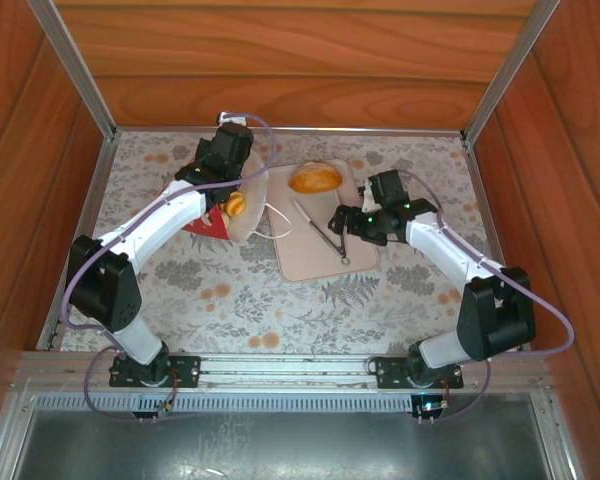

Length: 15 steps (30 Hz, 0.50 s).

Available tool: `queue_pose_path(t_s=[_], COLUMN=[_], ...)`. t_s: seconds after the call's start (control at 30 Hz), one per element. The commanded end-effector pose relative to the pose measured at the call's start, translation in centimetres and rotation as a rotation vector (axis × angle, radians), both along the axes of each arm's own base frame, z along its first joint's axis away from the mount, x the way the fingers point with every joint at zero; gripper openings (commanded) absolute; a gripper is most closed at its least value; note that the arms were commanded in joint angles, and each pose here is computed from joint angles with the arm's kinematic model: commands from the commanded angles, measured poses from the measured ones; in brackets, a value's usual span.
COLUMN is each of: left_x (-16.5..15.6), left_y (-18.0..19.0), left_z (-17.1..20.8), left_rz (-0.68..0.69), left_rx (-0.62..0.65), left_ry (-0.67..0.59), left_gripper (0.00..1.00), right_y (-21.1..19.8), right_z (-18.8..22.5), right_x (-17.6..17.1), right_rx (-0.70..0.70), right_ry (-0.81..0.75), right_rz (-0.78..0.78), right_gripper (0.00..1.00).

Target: Take the fake bread out of the paper bag

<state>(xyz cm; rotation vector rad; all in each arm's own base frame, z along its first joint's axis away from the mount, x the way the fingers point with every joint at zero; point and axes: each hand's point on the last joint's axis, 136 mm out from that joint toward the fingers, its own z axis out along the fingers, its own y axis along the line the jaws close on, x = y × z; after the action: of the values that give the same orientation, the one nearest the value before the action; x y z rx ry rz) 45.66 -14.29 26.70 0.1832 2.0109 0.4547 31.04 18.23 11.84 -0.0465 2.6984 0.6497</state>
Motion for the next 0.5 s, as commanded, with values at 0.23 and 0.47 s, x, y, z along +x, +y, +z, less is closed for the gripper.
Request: queue_pose_path(t_s=[0.23, 0.47], left_x=[-0.2, -0.1], left_y=[0.5, 0.5], left_z=[3.1, 3.2], left_rz=[0.013, 0.012], left_rx=[-0.069, -0.071], left_ry=[-0.079, -0.080], left_gripper=[0.00, 0.00], right_y=[1.2, 1.9], right_z=[-3.6, -6.5], right_x=[1.2, 2.9], right_rx=[-0.205, -0.306], right_ry=[-0.118, -0.083], right_rz=[0.175, 0.205], right_gripper=[1.00, 1.00])
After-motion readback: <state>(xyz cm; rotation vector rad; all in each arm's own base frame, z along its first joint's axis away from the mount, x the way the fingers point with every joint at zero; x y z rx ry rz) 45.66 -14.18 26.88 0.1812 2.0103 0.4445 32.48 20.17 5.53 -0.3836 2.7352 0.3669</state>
